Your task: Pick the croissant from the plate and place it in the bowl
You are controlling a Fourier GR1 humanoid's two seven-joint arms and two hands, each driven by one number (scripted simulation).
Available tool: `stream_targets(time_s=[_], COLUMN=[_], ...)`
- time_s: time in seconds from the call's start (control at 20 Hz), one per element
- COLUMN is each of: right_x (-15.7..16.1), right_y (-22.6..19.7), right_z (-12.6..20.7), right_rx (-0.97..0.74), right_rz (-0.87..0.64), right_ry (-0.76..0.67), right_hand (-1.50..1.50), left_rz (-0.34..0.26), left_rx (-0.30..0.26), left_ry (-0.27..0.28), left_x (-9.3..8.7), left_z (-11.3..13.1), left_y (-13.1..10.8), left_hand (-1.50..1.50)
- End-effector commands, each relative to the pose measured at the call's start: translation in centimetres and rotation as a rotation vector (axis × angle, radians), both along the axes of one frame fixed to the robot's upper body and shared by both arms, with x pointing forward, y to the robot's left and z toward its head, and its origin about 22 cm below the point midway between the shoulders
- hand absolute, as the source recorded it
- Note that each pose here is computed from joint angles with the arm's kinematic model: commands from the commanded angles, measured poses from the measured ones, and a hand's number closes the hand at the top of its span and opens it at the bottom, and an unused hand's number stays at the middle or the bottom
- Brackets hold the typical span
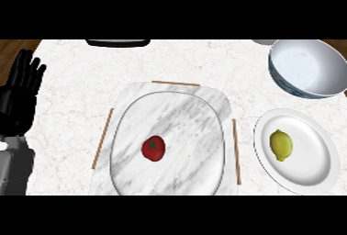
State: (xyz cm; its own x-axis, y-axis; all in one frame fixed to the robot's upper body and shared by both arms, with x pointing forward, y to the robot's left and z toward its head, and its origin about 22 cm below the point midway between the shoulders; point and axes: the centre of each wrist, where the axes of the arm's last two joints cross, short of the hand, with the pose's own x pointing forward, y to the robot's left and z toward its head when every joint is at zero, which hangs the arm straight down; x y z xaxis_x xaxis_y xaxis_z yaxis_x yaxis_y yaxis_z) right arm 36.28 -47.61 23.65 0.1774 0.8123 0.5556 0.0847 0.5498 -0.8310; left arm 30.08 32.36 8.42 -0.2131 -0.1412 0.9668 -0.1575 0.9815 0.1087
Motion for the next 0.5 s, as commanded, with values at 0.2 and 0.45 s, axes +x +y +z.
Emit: stream_targets(time_s=[0.2,0.45], right_x=[3.3,4.7], right_y=[3.9,5.6], right_z=[-6.4,-9.4], right_rx=[-0.088,-0.064], right_rz=[-0.051,-0.198], right_ry=[0.077,0.139], right_hand=[1.50,1.50], left_rz=[-0.009,-0.012], left_rx=[0.000,0.006], left_ry=[0.005,-0.018], left_x=[0.4,-0.1], left_z=[-1.4,0.3], left_y=[-0.4,-0.3], left_hand=[0.00,0.00])
